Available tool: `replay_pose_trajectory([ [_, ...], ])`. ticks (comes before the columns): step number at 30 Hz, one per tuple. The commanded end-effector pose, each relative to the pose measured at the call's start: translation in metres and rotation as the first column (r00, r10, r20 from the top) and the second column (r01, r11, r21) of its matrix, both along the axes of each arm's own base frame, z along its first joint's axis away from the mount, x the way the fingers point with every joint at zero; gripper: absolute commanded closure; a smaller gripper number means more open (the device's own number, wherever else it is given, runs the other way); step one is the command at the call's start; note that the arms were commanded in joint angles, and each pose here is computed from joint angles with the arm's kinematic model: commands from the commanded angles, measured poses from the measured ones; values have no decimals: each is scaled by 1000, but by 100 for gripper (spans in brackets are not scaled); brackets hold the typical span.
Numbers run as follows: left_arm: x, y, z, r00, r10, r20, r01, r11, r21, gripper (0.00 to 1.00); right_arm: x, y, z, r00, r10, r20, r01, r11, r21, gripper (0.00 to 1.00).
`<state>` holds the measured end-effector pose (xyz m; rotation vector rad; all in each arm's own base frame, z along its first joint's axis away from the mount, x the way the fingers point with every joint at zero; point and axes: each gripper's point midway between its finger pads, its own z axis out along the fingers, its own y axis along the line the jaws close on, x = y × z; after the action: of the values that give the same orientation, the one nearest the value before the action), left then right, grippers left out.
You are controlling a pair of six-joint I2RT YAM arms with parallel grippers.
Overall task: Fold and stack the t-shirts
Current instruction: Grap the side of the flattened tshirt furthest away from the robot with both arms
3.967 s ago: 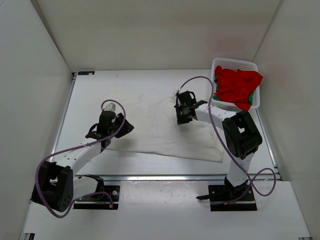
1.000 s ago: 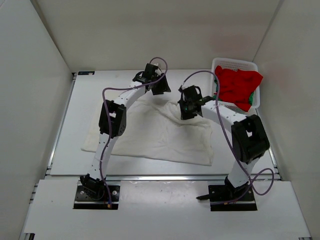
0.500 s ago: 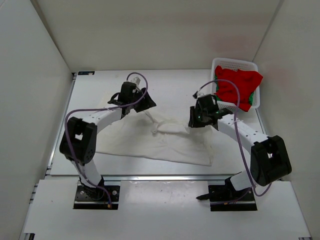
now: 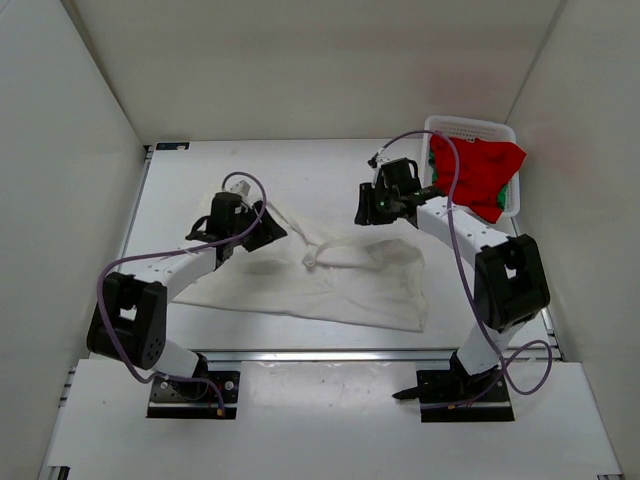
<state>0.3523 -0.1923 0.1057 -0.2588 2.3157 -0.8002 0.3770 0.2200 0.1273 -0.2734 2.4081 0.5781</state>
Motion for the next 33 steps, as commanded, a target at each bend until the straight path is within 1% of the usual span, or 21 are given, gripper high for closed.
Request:
replay_pose_trajectory([
  [1, 5, 22, 19, 997, 58, 42, -55, 996, -72, 39, 5, -9, -23, 998, 9, -66, -13, 998, -61, 67],
  [2, 4, 25, 19, 997, 60, 49, -57, 996, -64, 39, -4, -13, -32, 997, 11, -71, -16, 997, -74, 65],
  [4, 2, 25, 17, 997, 59, 51, -56, 997, -52, 40, -7, -5, -33, 997, 32, -71, -32, 999, 4, 59],
  [5, 2, 26, 13, 997, 60, 39, -58, 997, -47, 40, -6, -2, -35, 996, 42, -76, -40, 999, 31, 59],
  [6, -3, 17, 11, 999, 30, 25, -28, 998, -61, 40, 0, 4, -31, 997, 58, -60, -54, 996, 70, 58],
  [9, -6, 14, 4, 1000, 18, 13, -18, 999, -49, 40, 1, 13, -44, 991, 93, -97, -85, 993, 88, 58],
  [10, -1, 11, 10, 999, 17, 40, -14, 998, -61, 41, 7, 18, -37, 991, 108, -78, -99, 989, 110, 58],
  [12, -2, 13, 8, 999, 17, 36, -15, 998, -64, 41, 8, 25, -49, 987, 121, -106, -105, 985, 140, 58],
  [13, -5, 10, 7, 999, 2, 32, 0, 998, -66, 41, 9, 29, -47, 985, 139, -99, -121, 979, 164, 57],
  [15, -5, 12, 5, 1000, 7, 26, -6, 998, -62, 41, 8, 32, -54, 984, 129, -123, -106, 978, 178, 55],
  [17, -5, 14, 7, 999, 8, 31, -6, 998, -63, 41, 15, 29, -60, 988, 114, -105, -96, 982, 161, 53],
  [19, -5, 13, 5, 1000, 7, 24, -6, 998, -63, 41, 17, 25, -69, 986, 99, -131, -79, 986, 149, 54],
  [22, -2, 13, 8, 999, 6, 37, -4, 998, -68, 41, 12, 32, -74, 979, 138, -151, -113, 980, 167, 54],
  [23, -3, 11, 9, 999, 5, 37, -2, 997, -73, 41, 11, 32, -76, 979, 137, -152, -111, 980, 165, 55],
  [25, -1, 13, 5, 999, 13, 29, -11, 997, -74, 41, 10, 35, -72, 979, 138, -153, -110, 977, 181, 76],
  [26, -3, 12, 5, 999, 10, 32, -7, 997, -73, 43, 13, 33, -70, 980, 132, -148, -104, 978, 181, 80],
  [27, -2, 11, 4, 1000, 13, 27, -11, 997, -75, 42, 15, 32, -68, 982, 122, -142, -96, 979, 179, 86],
  [28, -1, 10, 4, 999, 13, 29, -11, 997, -80, 42, 20, 30, -65, 986, 109, -122, -87, 981, 173, 90],
  [29, -1, 7, 4, 1000, 8, 30, -5, 997, -78, 42, 23, 28, -63, 989, 101, -109, -83, 983, 164, 97],
  [30, 1, 7, 7, 999, 8, 39, -5, 997, -80, 42, 26, 30, -56, 991, 101, -92, -86, 983, 160, 100],
  [33, 4, 0, 4, 1000, 3, 27, 0, 996, -90, 44, 33, 29, -34, 996, 80, -25, -77, 991, 112, 99],
])
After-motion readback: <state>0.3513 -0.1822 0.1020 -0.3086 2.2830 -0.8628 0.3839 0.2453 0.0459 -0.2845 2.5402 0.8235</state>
